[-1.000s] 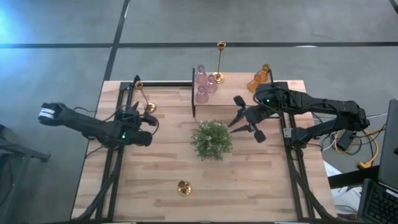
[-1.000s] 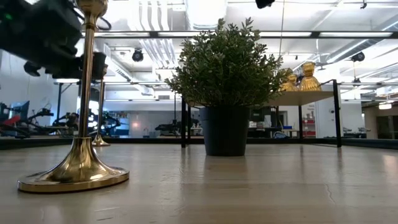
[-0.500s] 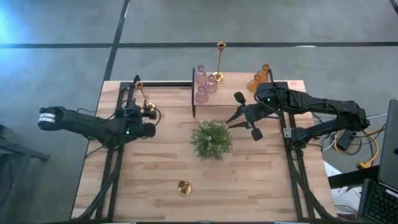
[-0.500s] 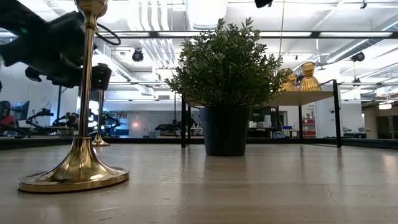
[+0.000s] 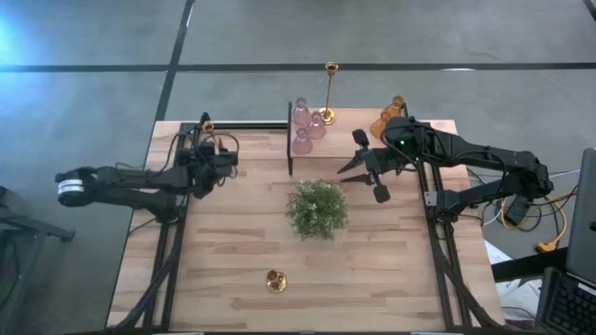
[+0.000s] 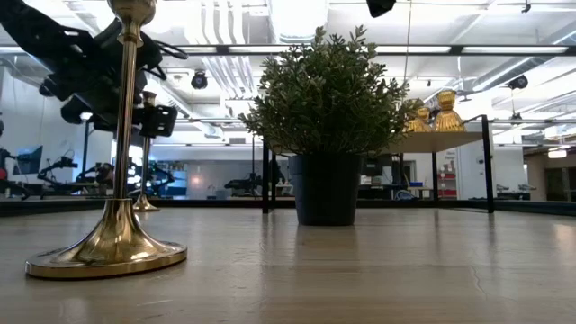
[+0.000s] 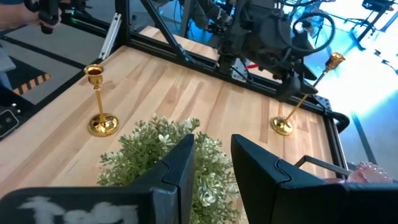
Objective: Pick & Place candle stick holders
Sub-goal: Put the large top left golden candle holder on the shelf
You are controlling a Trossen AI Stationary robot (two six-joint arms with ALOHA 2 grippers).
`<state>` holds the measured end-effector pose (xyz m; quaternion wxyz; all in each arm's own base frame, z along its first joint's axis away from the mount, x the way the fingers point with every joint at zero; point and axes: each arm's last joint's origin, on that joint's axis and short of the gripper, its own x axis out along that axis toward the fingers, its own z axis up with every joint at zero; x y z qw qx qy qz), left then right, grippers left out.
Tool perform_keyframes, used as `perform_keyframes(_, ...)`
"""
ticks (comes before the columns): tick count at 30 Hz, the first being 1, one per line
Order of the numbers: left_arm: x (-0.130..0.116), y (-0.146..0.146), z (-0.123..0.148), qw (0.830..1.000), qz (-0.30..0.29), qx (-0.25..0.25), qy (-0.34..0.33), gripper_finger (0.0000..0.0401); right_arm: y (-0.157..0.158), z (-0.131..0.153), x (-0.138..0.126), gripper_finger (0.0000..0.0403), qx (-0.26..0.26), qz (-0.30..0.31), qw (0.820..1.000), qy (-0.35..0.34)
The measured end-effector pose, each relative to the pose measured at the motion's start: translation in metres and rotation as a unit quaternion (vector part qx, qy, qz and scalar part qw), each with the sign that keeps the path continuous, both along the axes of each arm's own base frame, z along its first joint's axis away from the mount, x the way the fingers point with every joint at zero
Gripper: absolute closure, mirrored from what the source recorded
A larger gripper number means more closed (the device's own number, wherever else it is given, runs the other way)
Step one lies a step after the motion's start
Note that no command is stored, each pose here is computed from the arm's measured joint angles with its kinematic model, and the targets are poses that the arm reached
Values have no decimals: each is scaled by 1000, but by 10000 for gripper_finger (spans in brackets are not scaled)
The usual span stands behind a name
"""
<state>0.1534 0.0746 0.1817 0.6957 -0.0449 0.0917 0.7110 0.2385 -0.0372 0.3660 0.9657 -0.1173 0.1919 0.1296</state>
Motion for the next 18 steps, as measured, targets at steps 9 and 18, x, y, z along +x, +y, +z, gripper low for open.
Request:
perform_keyframes(9,1,24,4,1000,-6,-16,-21,217,-3,-1,-1,315,1,-7,1000,4)
perform_keyframes(18,3,31,3,999,-40,-31,-4,391,-4,-1,-1,331,1,-10,1000,6)
